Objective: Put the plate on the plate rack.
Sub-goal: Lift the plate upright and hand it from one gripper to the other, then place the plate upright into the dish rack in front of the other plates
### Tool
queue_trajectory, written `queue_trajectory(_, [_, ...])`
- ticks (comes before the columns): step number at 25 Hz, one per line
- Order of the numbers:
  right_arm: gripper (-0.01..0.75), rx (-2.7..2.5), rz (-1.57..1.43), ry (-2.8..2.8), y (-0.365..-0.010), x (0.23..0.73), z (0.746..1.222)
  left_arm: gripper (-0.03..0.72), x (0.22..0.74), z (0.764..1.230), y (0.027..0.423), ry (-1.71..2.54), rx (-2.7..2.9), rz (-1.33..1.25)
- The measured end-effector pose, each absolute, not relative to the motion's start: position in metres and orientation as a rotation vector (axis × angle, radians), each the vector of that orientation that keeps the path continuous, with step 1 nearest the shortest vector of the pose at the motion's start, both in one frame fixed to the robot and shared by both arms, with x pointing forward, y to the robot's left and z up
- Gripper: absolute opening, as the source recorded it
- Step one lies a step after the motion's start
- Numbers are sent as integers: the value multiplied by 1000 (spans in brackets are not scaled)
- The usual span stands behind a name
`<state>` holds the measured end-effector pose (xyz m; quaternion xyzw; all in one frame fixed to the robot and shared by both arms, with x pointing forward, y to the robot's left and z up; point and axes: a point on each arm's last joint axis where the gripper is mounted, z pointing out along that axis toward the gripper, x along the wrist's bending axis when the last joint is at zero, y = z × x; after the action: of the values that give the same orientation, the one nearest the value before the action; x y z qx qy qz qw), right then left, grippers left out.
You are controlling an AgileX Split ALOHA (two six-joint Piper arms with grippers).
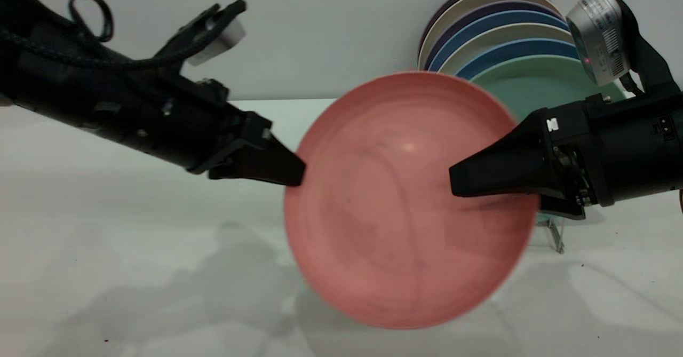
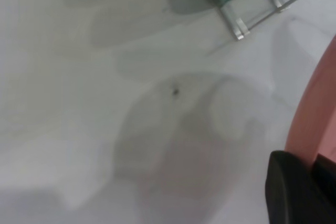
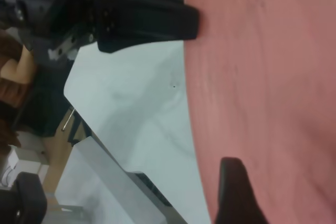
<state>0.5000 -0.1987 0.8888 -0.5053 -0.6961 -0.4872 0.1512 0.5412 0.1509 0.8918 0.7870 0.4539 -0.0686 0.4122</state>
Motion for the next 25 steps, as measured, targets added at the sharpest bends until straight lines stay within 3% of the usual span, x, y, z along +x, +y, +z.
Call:
queue_trajectory(4, [422, -1452, -1397, -2000, -199, 500, 889, 21, 537, 894, 140, 1115, 1965, -202])
queue_trajectory(8, [218, -1466, -1387, -2010, -200, 500, 888, 28, 537, 894, 139, 1109, 1955, -215])
queue_trajectory(11, [153, -1528, -1344, -2047, -203, 502, 883, 57, 537, 895, 140, 1120, 1933, -240])
queue_trajectory(15, [139, -1585, -1292, -2099, -207, 504, 878, 172, 538, 898, 144, 1125, 1897, -274])
queue_trajectory(21, [139, -1616, -1235, -2214, -222, 506, 873, 430, 548, 911, 172, 1175, 1805, -267])
queue_trajectory(25, [139, -1572, -1230, -2241, -239, 505, 873, 504, 553, 910, 197, 1239, 1798, -254])
